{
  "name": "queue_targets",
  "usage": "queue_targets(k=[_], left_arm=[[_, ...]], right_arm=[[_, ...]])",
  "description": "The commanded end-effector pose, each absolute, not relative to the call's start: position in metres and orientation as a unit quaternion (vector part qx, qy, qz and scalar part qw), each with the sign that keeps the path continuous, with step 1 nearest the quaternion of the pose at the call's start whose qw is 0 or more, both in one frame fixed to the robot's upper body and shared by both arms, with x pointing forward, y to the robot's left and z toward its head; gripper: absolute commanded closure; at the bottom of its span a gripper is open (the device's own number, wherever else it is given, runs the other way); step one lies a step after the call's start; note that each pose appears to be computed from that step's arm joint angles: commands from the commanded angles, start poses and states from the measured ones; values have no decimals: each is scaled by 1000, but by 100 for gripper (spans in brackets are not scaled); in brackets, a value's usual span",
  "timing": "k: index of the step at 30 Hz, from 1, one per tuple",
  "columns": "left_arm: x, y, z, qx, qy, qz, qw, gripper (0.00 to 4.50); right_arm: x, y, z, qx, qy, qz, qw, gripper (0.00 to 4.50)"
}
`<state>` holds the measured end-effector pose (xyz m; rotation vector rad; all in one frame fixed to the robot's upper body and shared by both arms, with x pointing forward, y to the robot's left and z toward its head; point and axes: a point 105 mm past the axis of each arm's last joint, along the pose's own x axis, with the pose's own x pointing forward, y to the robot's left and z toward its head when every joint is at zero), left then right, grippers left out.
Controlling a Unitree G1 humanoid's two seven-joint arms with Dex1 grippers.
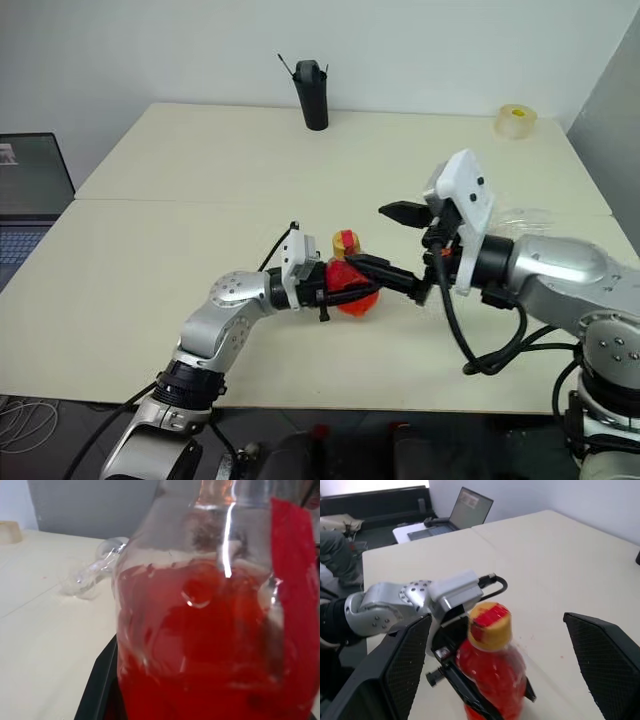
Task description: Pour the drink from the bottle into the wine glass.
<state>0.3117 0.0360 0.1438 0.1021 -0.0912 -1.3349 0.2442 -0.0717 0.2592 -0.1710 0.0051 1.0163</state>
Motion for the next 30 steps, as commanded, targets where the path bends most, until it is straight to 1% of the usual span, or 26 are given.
queue_targets(k=[1,5,8,16,24,27,29,30], left_arm=[[317,30,161,63,-84,-614,782,290],[324,27,160,67,-84,-606,788,290],[326,25,159,66,-82,-606,788,290],[329,21,159,70,-86,-609,786,292],[333,23,159,79,-90,-603,789,292],[332,24,160,80,-91,-601,790,292],[332,25,159,81,-90,-600,791,292],[332,26,159,81,-90,-599,791,292]], right_arm=[[247,-69,263,-69,-12,430,900,0],[255,-70,258,-25,4,379,925,0],[259,-68,252,-20,23,355,934,0],[263,-54,244,7,42,331,943,0],[270,-55,246,24,43,310,949,0],[271,-52,246,27,45,318,947,61],[271,-49,245,28,47,323,945,125],[271,-48,244,26,50,325,944,164]])
